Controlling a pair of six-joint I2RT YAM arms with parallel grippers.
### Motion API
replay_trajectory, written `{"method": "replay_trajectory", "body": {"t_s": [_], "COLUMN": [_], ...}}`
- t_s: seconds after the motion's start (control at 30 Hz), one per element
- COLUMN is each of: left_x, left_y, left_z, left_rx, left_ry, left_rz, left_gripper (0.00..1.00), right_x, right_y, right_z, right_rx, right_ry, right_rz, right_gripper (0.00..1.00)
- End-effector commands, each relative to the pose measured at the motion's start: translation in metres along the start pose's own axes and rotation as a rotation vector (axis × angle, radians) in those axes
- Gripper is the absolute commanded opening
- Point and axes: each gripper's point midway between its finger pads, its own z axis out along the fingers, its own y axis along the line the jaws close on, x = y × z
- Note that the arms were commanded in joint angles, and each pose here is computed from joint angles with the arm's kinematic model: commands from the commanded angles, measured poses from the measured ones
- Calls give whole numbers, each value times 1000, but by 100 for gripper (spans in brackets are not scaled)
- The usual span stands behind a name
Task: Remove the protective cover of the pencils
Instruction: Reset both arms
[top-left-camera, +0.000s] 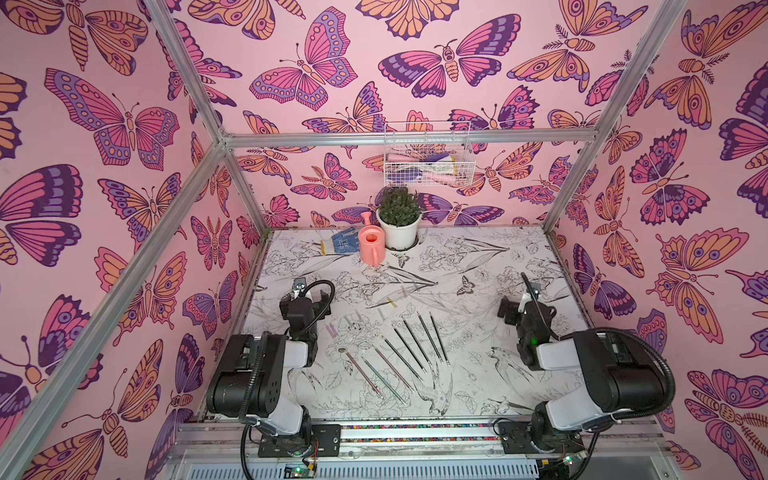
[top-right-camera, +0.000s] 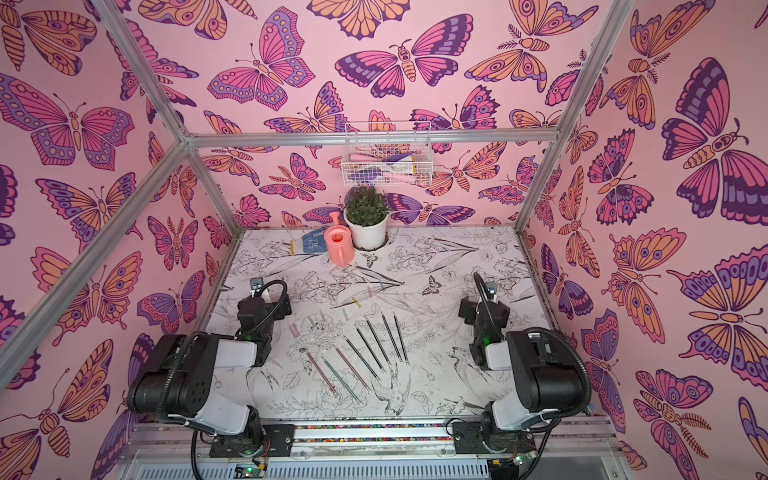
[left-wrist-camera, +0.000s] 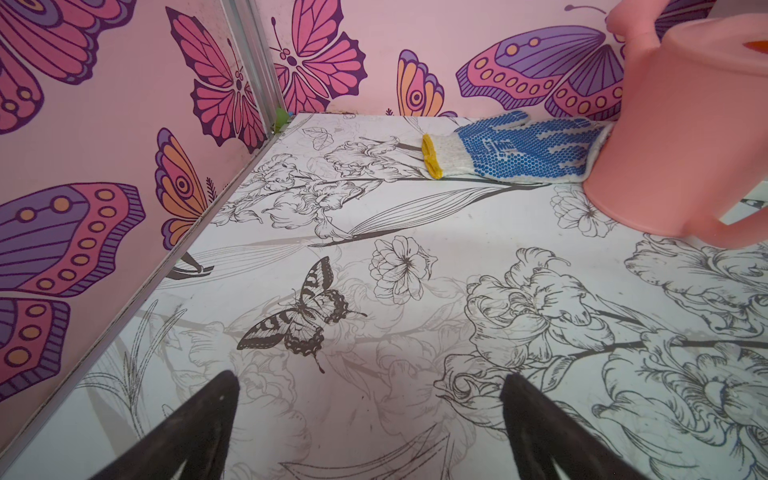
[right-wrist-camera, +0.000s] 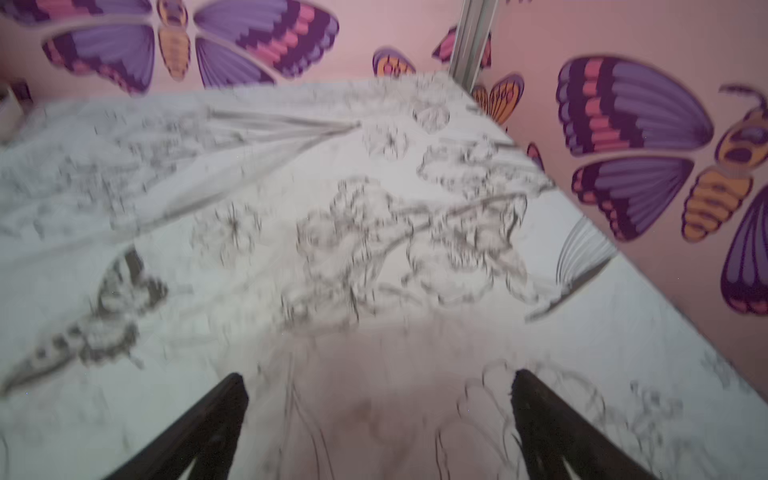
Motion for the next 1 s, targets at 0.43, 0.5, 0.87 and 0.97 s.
{"method": "replay_trajectory", "body": {"t_s": [0.43,0.5,0.87,0.97], "left_x": [0,0,-1,0], "left_y": [1,0,0,0], "left_z": [-1,0,0,0], "left_rx": [11,12,15,17], "left_ry": [-7,-6,-7,-6], "left_rz": [-8,-9,-9,-8], "left_gripper": [99,99,99,99], "right_x": [1,2,3,3], "right_y": [-4,-4,-4,-17], "right_z": [0,0,0,-27], "right_rx": [32,33,29,38], "right_ry": [50,54,55,-67], "right_rz": [1,1,1,61], "right_gripper": [100,100,100,100]}}
